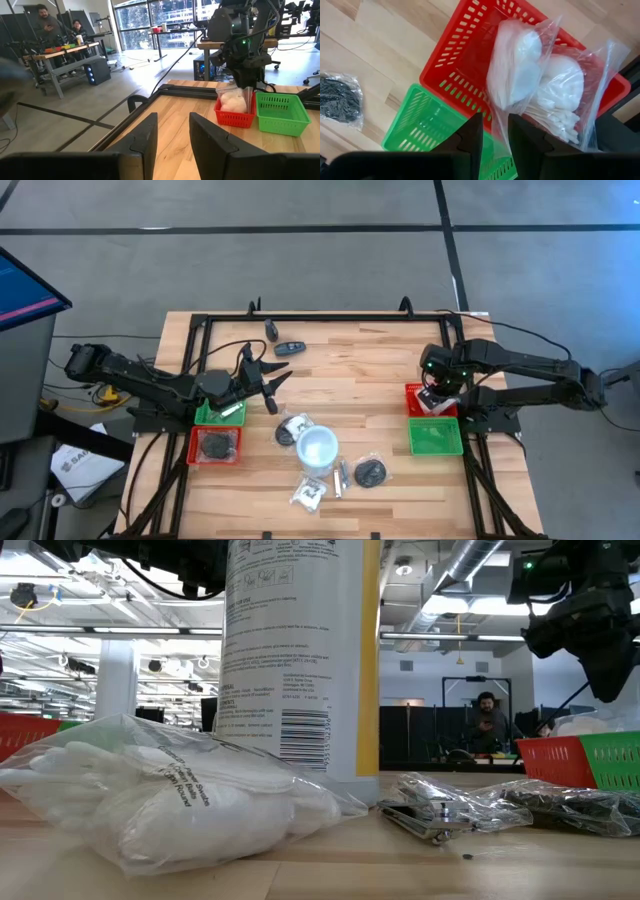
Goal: Pick & Place Travel size toiletries
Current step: Put the white vanity pack into the right red bin
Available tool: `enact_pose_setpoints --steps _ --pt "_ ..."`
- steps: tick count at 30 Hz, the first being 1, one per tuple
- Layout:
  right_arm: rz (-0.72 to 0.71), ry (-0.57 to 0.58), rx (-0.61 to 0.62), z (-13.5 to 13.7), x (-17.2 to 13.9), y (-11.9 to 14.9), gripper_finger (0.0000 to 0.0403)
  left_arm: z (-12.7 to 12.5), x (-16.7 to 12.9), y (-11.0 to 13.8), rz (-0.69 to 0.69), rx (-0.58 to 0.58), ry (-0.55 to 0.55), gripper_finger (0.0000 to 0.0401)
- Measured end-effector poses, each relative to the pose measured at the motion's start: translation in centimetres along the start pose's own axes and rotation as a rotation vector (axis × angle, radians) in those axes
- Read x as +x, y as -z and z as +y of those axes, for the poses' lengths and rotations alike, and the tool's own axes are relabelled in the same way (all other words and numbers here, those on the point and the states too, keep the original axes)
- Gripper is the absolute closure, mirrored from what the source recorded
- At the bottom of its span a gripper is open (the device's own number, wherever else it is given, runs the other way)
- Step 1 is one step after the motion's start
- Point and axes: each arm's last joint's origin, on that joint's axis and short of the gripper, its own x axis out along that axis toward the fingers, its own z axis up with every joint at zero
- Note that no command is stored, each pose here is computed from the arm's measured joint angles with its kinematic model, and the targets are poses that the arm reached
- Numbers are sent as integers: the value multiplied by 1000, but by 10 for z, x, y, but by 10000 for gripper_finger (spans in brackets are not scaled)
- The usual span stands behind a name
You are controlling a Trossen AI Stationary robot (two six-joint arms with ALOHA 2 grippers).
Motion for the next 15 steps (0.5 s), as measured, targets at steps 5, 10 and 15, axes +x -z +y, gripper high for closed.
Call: enact_pose_setpoints --steps 5,10,15 --pt "-5 -14 -6 -1 0 -2 320 0 0 0 0 0 0 297" --pt "-25 -59 -39 3 -7 -4 320 0 0 0 0 -2 0 297" --pt "-144 -131 -110 12 -20 -14 320 -1 0 1 5 -28 44 297"
